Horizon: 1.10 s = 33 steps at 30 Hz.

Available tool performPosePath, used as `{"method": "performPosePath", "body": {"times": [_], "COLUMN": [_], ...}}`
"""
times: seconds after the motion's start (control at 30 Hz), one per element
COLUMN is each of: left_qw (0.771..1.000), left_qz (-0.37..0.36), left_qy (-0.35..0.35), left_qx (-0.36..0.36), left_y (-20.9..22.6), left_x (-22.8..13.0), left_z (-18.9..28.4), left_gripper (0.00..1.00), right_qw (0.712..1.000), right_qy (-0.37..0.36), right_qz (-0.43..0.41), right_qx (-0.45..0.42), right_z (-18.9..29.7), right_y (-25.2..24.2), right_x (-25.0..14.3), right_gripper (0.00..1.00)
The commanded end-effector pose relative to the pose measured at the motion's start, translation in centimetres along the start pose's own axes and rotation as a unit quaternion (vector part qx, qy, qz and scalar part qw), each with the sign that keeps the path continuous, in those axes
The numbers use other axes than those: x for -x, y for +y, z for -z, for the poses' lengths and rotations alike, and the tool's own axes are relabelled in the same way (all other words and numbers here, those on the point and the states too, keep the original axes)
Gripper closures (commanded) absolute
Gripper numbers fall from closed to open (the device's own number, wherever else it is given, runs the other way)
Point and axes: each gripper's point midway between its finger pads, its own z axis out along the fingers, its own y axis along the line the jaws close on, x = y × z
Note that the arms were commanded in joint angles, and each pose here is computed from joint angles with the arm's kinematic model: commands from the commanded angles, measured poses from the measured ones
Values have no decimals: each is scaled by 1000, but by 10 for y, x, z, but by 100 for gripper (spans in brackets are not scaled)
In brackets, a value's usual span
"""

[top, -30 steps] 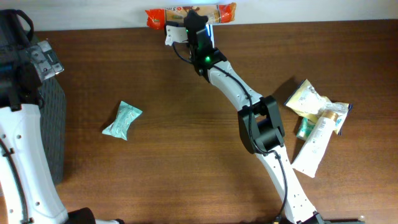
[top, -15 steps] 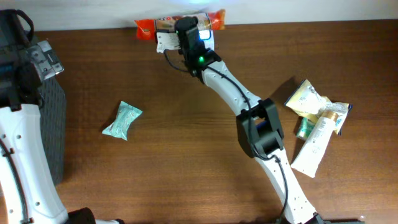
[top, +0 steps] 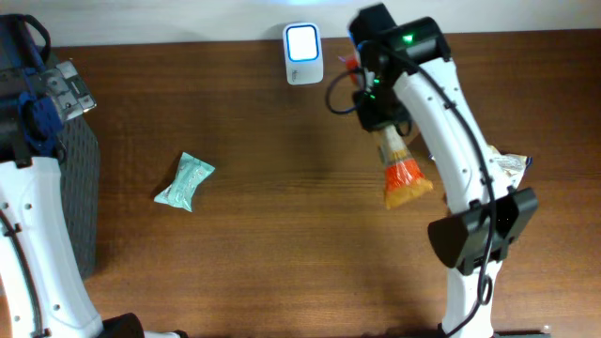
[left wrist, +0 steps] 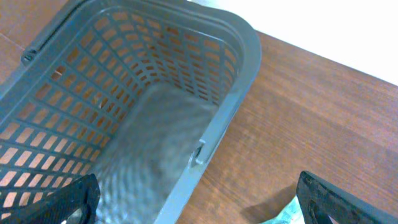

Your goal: Scan the item barcode

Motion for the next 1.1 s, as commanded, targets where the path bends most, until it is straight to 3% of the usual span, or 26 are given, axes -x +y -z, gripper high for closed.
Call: {"method": "performPosePath", "body": {"times": [0.0, 0.13, 0.17, 0.2, 0.23, 0.27, 0.37, 0.4, 0.47, 0.53, 0.57, 0.6, 0.63, 0.7, 0.77, 1.07], "left_qw": [1000, 1000, 1000, 1000, 1000, 1000, 1000, 1000, 1000, 1000, 1000, 1000, 1000, 1000, 1000, 1000], "left_qz": [-3, -3, -3, -3, -3, -3, -3, -3, -3, -3, -3, -3, -3, -3, -3, -3], "left_qy": [-4, -4, -4, -4, -4, -4, -4, -4, -4, -4, -4, -4, -4, -4, -4, -4], "left_qx": [6, 6, 6, 6, 6, 6, 6, 6, 6, 6, 6, 6, 6, 6, 6, 6], "left_y": [3, 3, 3, 3, 3, 3, 3, 3, 3, 3, 3, 3, 3, 3, 3, 3], "left_x": [1, 1, 1, 1, 1, 1, 1, 1, 1, 1, 1, 1, 1, 1, 1, 1], "left_z": [2, 2, 2, 2, 2, 2, 2, 2, 2, 2, 2, 2, 2, 2, 2, 2], "left_gripper": [1, 1, 1, 1, 1, 1, 1, 1, 1, 1, 1, 1, 1, 1, 1, 1], "right_qw": [995, 984, 984, 989, 992, 993, 998, 992, 963, 907, 896, 883, 885, 889, 885, 882], "right_qy": [54, 109, 111, 118, 115, 110, 40, -12, -84, -166, -185, -207, -209, -203, -193, -152], "right_qz": [-78, -103, -102, -54, -20, -14, -14, -15, 1, 65, 89, 121, 117, 87, 71, 118], "right_qx": [-8, -96, -97, -68, -49, -38, 55, 129, 257, 380, 394, 404, 399, 402, 418, 430], "right_z": [-27, -100, -106, -109, -108, -105, -75, -53, -23, 9, 13, 9, 0, -20, -40, -118], "right_y": [-29, -86, -91, -85, -79, -75, -48, -26, 18, 81, 101, 153, 177, 225, 271, 379], "right_x": [-23, -51, -53, -53, -51, -48, -11, 13, 46, 78, 85, 98, 104, 112, 111, 66], "right_gripper": [96, 96, 88, 40, 9, 7, 5, 5, 4, 1, 1, 1, 1, 12, 17, 35]}}
